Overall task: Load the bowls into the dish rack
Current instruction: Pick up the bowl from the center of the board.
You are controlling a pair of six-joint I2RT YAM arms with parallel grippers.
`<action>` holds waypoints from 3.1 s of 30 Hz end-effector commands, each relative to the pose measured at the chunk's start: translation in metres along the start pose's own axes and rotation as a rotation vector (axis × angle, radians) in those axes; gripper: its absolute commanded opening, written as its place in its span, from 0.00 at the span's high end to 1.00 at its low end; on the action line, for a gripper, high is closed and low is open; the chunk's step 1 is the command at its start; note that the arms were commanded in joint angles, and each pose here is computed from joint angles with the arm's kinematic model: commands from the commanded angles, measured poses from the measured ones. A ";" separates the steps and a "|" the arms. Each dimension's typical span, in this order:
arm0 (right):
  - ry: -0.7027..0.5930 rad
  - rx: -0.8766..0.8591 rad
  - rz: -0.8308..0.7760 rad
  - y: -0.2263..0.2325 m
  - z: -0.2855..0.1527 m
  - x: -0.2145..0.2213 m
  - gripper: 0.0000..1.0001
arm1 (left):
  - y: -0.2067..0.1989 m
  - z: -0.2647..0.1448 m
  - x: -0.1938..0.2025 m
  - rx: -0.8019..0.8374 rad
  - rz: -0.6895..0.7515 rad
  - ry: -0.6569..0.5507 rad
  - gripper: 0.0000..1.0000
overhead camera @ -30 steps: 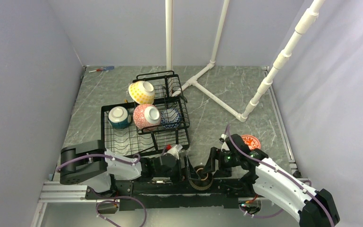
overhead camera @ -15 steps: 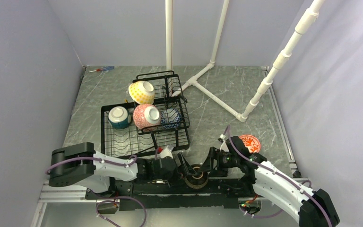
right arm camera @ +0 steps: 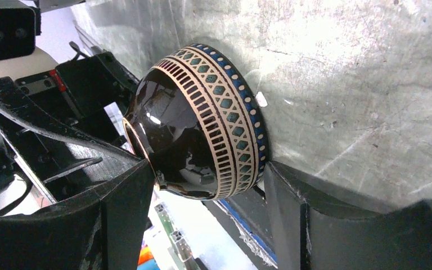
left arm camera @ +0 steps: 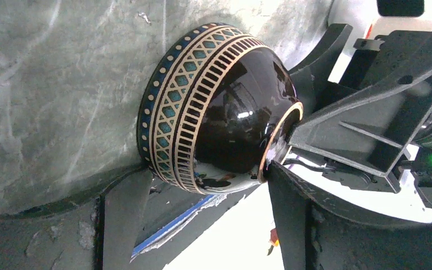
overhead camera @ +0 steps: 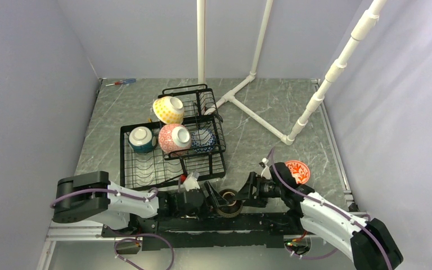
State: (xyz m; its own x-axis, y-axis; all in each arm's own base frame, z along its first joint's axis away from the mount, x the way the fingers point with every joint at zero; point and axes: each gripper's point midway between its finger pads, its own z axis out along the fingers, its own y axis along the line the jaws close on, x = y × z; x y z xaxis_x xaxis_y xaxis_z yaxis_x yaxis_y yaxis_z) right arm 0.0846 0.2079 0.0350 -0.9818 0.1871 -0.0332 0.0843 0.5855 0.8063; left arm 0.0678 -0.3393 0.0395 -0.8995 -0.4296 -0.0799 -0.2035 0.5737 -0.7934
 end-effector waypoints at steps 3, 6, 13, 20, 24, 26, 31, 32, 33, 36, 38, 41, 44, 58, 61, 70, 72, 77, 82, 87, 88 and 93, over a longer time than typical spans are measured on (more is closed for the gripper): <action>0.015 -0.016 0.009 -0.013 0.006 0.013 0.35 | 0.013 0.013 -0.031 -0.002 0.157 -0.174 0.18; 0.013 -0.002 0.002 -0.019 0.006 0.014 0.35 | 0.006 0.008 -0.037 0.028 0.166 -0.214 0.17; -0.045 -0.063 -0.053 0.000 0.008 -0.002 0.35 | -0.012 -0.002 -0.047 0.148 0.182 -0.288 0.19; -0.109 -0.110 -0.122 0.025 0.008 -0.023 0.34 | -0.025 -0.011 -0.054 0.202 0.217 -0.343 0.19; -0.121 -0.157 -0.151 0.041 0.005 -0.028 0.34 | -0.018 -0.011 -0.054 0.183 0.202 -0.338 0.18; -0.147 -0.192 -0.166 0.050 0.002 -0.031 0.34 | -0.014 -0.011 -0.055 0.178 0.191 -0.344 0.18; -0.200 -0.247 -0.187 0.066 -0.006 -0.038 0.34 | -0.007 -0.011 -0.058 0.185 0.163 -0.357 0.19; -0.205 -0.239 -0.188 0.064 -0.005 -0.039 0.34 | -0.009 -0.011 -0.059 0.197 0.162 -0.362 0.19; -0.206 -0.224 -0.188 0.060 -0.004 -0.039 0.34 | -0.011 -0.012 -0.059 0.211 0.166 -0.368 0.19; -0.192 -0.189 -0.187 0.048 0.001 -0.037 0.35 | -0.022 -0.016 -0.062 0.250 0.203 -0.388 0.18; -0.182 -0.174 -0.180 0.041 0.005 -0.036 0.35 | -0.028 -0.019 -0.063 0.276 0.215 -0.398 0.17; -0.185 -0.145 -0.189 0.033 0.009 -0.037 0.34 | -0.038 -0.024 -0.065 0.321 0.232 -0.420 0.17; -0.204 -0.125 -0.211 0.033 0.010 -0.044 0.34 | -0.042 -0.025 -0.068 0.331 0.243 -0.438 0.16; -0.266 -0.074 -0.208 0.030 0.012 -0.059 0.10 | 0.012 -0.009 -0.063 0.015 0.128 -0.378 0.11; -0.232 -0.070 -0.201 0.028 0.018 -0.058 0.12 | 0.018 -0.005 -0.062 0.034 0.100 -0.376 0.12; -0.116 -0.166 -0.215 0.040 0.030 -0.045 0.28 | -0.003 -0.002 -0.063 0.187 0.112 -0.392 0.16; -0.083 -0.188 -0.226 0.042 0.030 -0.039 0.29 | -0.012 -0.004 -0.062 0.235 0.136 -0.393 0.17; -0.027 -0.232 -0.239 0.045 0.028 -0.026 0.31 | -0.043 -0.012 -0.059 0.353 0.218 -0.410 0.17; -0.053 -0.289 -0.260 0.058 0.020 -0.026 0.32 | -0.046 -0.017 -0.063 0.342 0.222 -0.427 0.17; -0.090 -0.338 -0.285 0.075 0.011 -0.030 0.31 | -0.042 -0.019 -0.065 0.320 0.227 -0.430 0.16; -0.090 -0.339 -0.285 0.075 0.010 -0.030 0.31 | -0.044 -0.021 -0.066 0.330 0.236 -0.434 0.16; -0.079 -0.331 -0.281 0.070 0.013 -0.028 0.31 | -0.067 -0.025 -0.062 0.419 0.288 -0.445 0.16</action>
State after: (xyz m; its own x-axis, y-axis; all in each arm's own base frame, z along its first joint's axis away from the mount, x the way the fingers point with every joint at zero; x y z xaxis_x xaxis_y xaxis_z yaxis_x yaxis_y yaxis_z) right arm 0.1274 0.2417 0.0606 -0.9425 0.1707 -0.2874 -0.1863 0.4455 0.8757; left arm 0.1305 -0.3013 0.0565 -0.6388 -0.5388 -0.5492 0.1701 0.5972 -0.7838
